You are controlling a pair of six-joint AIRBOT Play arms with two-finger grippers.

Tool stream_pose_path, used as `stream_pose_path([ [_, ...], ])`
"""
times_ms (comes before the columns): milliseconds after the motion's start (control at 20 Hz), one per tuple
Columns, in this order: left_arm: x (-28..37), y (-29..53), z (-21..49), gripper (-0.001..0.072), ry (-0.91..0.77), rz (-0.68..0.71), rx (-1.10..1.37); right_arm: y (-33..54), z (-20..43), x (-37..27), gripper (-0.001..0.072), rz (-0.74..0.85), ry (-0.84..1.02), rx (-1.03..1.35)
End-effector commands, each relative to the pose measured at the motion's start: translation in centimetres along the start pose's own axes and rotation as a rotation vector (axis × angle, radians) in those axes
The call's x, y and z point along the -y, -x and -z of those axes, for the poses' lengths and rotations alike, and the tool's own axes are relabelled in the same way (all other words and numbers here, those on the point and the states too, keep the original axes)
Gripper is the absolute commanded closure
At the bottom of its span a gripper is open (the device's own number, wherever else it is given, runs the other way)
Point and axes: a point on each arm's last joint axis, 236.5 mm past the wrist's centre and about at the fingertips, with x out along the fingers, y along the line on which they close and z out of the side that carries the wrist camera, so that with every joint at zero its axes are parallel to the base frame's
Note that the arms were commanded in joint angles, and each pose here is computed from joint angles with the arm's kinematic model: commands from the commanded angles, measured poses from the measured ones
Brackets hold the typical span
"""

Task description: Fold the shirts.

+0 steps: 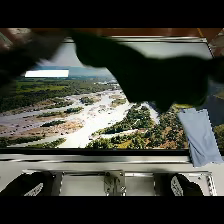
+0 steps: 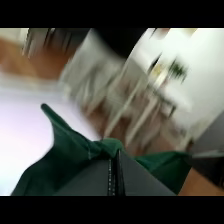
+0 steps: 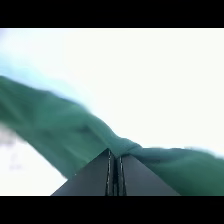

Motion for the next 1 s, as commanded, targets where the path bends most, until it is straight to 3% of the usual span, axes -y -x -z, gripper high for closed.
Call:
stream_pose_path([
  [0,11.7,8.1,-12.3,0.0675,-0.249,0.134,0.290,10.2,-10.7,-8.6,0.0650,0.024,0.192,0.377],
  [150,15.0,11.8,-13.5,0.0675,-0.352,0.149,0.334,12.7,-10.3,-10.7,0.0649,0.046,0.211,0.381],
  [350,14.1,11.7,-9.8,0.0675,-0.388,0.107,0.160,11.6,-5.4,-8.5,0.0649,0.123,0.204,0.157],
  [500,7.3,10.6,-3.9,0.0675,-0.383,-0.093,-0.112,10.4,1.1,-7.7,0.0649,0.082,0.160,-0.133],
  [650,-1.6,11.2,3.4,0.0675,-0.331,-0.326,-0.372,10.0,8.8,-7.2,0.0649,0.012,-0.024,-0.464],
  [800,-6.9,11.3,10.1,0.0675,-0.249,-0.403,-0.516,8.6,13.7,-6.1,0.0649,-0.023,-0.174,-0.611],
  [950,-7.6,10.2,9.1,0.0675,-0.236,-0.412,-0.425,7.5,14.1,-5.4,0.0650,-0.030,-0.190,-0.594],
])
